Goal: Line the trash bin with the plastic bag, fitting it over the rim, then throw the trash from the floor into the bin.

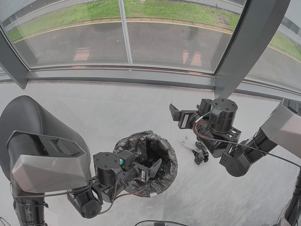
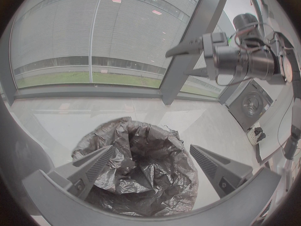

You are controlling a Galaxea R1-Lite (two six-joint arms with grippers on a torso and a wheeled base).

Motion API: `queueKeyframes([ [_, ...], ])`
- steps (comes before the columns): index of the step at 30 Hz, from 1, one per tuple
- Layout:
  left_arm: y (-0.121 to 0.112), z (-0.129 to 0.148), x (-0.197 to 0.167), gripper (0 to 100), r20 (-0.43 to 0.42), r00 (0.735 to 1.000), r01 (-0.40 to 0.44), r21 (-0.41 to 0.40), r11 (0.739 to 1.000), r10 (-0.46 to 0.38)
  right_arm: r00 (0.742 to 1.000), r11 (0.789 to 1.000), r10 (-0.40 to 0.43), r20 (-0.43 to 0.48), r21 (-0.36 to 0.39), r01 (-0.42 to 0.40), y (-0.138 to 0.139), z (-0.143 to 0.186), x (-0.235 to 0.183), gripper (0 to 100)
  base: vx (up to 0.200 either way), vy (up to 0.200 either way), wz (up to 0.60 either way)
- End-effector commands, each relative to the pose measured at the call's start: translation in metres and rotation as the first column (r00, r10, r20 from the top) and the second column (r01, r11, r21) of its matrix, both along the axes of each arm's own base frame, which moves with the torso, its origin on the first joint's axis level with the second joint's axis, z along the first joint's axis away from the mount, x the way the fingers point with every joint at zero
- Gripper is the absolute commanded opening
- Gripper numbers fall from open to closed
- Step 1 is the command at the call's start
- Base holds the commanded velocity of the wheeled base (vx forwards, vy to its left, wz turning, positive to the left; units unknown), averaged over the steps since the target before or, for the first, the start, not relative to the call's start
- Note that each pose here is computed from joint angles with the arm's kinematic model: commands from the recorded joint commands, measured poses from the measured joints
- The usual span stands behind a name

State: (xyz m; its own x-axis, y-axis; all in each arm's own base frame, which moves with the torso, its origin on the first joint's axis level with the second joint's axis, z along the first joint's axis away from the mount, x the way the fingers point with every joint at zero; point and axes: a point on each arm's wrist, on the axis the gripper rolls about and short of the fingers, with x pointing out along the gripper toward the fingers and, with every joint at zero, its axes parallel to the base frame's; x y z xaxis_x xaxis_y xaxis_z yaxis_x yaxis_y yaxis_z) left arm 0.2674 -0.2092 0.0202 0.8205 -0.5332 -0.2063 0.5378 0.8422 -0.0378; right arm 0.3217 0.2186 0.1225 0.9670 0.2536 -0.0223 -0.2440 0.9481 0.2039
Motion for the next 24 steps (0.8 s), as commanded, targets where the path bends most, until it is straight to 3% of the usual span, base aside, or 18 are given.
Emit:
queueKeyframes([
  [1,0.013,0.038,-0.018,100,0.055,0.998,-0.01,-0.043,0.999,0.012,1.0,1.0,0.001,-0.007,-0.011,-0.001,0.001,-0.002,0.0,100,0.0,0.0,0.0],
  [8,0.047,0.065,-0.031,100,0.089,0.987,-0.131,-0.064,0.989,0.137,0.999,0.998,-0.002,-0.046,-0.071,-0.001,0.005,-0.022,0.005,100,0.0,0.0,0.0],
  [10,0.073,0.076,-0.03,100,0.104,0.971,-0.208,-0.085,0.974,0.217,0.998,0.994,-0.003,-0.06,-0.111,-0.004,0.006,-0.034,0.009,100,0.0,0.0,0.0],
  [13,0.092,0.085,-0.029,100,0.115,0.952,-0.271,-0.114,0.956,0.284,0.997,0.993,-0.006,-0.071,-0.12,-0.002,0.006,-0.04,0.01,100,0.0,0.0,0.0],
  [14,0.113,0.092,-0.028,100,0.119,0.927,-0.338,-0.146,0.93,0.356,0.997,0.992,-0.008,-0.079,-0.124,-0.001,0.007,-0.044,0.012,100,0.0,0.0,0.0],
  [16,0.114,0.093,-0.028,100,0.119,0.925,-0.342,-0.148,0.928,0.36,0.997,0.992,-0.009,-0.08,-0.125,-0.002,0.007,-0.044,0.012,100,0.0,0.0,0.0],
  [17,0.133,0.102,-0.03,100,0.122,0.897,-0.399,-0.192,0.896,0.426,0.996,0.992,-0.015,-0.086,-0.129,0.004,0.005,-0.048,0.013,100,0.0,0.0,0.0],
  [24,0.151,0.108,-0.038,100,0.121,0.867,-0.455,-0.204,0.867,0.484,0.995,0.979,-0.023,-0.092,-0.206,0.004,0.006,-0.049,0.015,100,0.0,0.0,0.0],
])
